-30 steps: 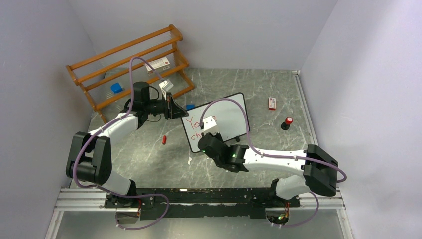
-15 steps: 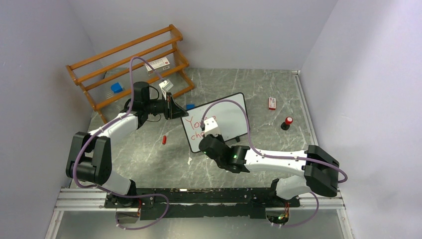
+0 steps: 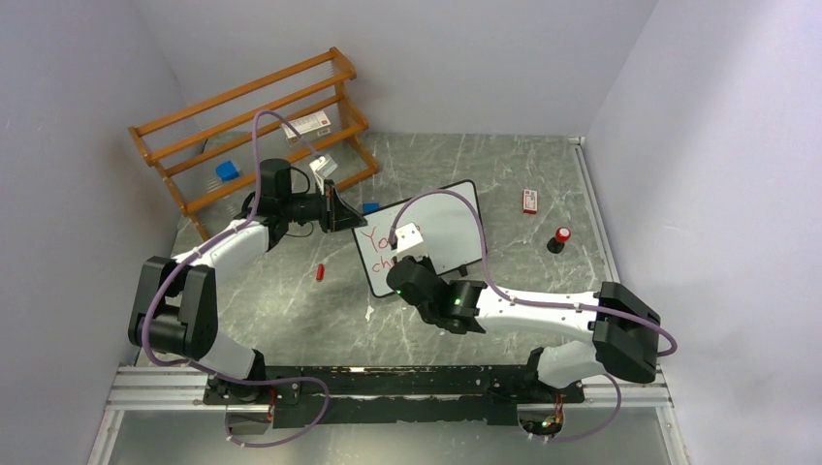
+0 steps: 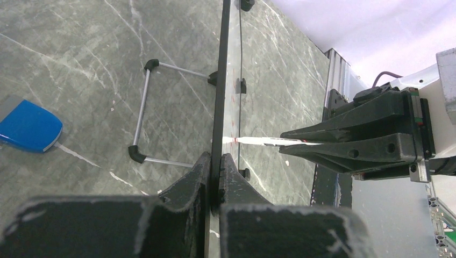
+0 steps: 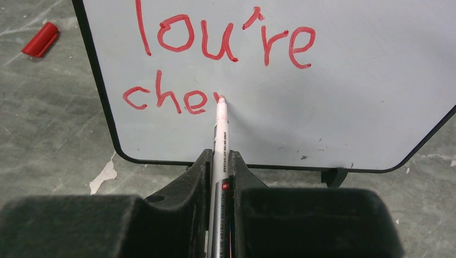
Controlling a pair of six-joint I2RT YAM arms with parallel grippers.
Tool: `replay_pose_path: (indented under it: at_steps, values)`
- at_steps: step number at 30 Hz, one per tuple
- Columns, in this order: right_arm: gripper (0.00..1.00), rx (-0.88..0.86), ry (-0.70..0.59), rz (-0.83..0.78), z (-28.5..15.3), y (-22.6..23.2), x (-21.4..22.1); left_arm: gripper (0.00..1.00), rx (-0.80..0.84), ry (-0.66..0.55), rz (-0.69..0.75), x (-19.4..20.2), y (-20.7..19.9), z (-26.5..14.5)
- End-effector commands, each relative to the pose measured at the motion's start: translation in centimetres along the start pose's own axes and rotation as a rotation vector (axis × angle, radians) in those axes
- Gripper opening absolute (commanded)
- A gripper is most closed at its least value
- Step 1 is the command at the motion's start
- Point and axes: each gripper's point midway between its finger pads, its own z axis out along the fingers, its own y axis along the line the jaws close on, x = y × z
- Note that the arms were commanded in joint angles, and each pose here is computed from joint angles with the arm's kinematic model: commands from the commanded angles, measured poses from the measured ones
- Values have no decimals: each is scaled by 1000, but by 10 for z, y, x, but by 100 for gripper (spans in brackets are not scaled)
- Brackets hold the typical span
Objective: Write a sentence on the whiteboard
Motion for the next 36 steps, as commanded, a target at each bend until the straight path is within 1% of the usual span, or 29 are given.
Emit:
replay_pose_path:
  at_steps: [1,15,28,36]
  values:
    - [0,39,-45,41,5,-6,-19,5,-64,89,-64,38,17,7]
    - [0,58,-19,57,4,-17,-9,5,-67,90,-63,38,18,8]
    - [0,-3,-72,75,-7,-16,-23,5,-72,92,-62,38,19,7]
    - [0,17,-55,73,-4,-19,-16,5,-72,94,-64,39,19,7]
